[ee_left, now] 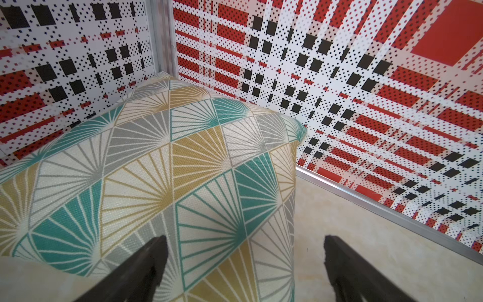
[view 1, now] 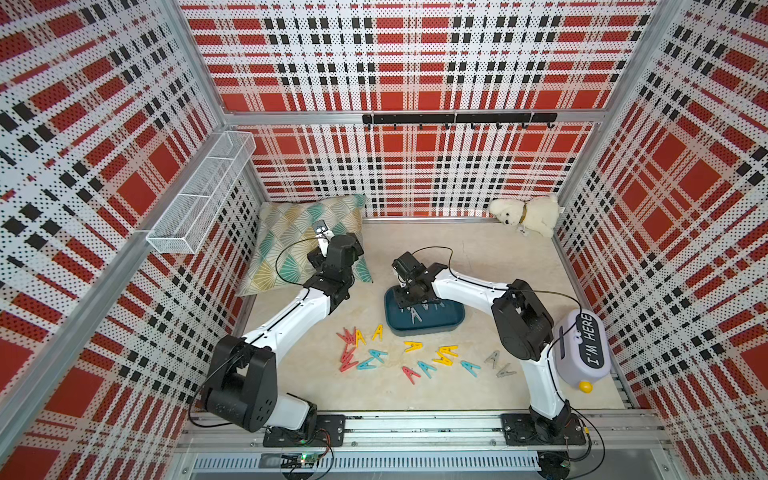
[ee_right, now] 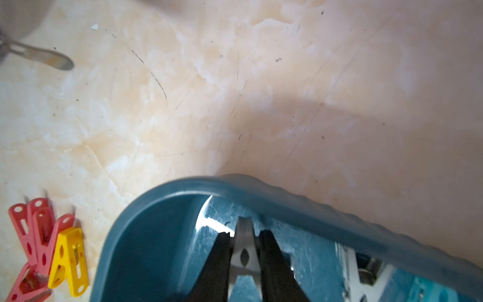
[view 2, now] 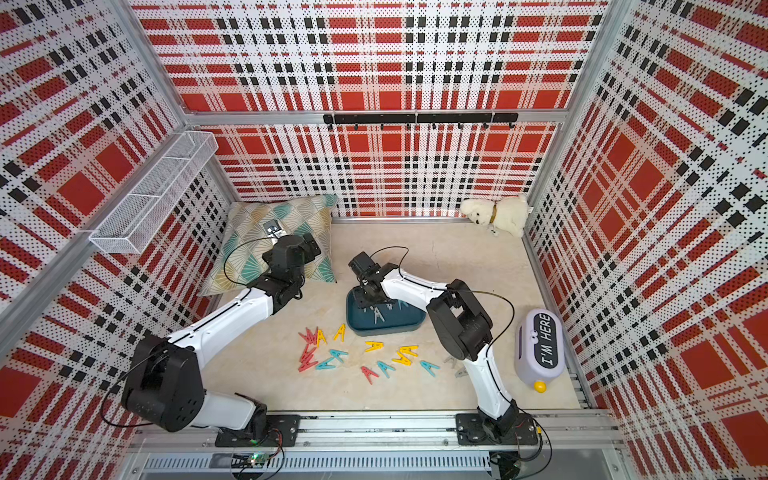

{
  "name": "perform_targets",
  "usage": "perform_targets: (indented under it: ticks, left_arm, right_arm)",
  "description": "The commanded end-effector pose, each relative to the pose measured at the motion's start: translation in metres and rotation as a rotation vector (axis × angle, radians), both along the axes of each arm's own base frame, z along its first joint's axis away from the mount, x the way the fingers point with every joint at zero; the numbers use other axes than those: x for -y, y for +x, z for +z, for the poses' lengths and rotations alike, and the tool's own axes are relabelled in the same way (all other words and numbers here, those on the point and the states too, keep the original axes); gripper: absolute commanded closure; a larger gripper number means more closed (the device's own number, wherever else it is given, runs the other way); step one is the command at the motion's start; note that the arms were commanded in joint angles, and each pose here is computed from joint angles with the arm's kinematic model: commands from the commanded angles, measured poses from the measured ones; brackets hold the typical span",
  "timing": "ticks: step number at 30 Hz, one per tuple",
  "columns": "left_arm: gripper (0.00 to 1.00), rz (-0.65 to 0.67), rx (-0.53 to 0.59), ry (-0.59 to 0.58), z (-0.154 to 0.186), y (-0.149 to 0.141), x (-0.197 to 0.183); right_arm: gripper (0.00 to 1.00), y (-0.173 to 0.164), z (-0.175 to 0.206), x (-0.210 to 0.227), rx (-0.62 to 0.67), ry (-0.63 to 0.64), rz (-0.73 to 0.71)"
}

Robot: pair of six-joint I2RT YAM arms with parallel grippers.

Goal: Put the clothespins into the storage box
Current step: Place the clothespin in the storage box.

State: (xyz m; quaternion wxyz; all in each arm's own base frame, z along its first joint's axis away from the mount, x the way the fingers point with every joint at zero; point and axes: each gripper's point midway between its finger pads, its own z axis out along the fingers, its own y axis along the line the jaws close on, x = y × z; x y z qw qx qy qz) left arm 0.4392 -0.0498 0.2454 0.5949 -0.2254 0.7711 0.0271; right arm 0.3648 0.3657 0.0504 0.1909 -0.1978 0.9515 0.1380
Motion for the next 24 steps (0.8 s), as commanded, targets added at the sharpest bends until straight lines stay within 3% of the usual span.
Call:
perform_targets:
  ticks: [1,6,14,24]
  left_arm:
    - [0.01,0.010,0.017,0.008,0.011,0.001,-0.001]
    - [0.01,0.011,0.015,0.011,0.011,-0.001,-0.002]
    - [0.01,0.016,0.021,0.011,0.014,-0.003,-0.004]
    - [0.01,0.014,0.028,0.009,0.017,-0.002,-0.003]
  right_arm:
    - [0.76,0.003,-0.013,-0.008,-0.007,0.007,-0.003]
    - [0.75,0.005,-0.028,-0.009,-0.022,-0.011,-0.012]
    - [0.57,0.007,-0.030,-0.004,-0.019,-0.038,-0.026]
    - [0.54,0.004,0.055,0.001,0.095,0.060,-0.028]
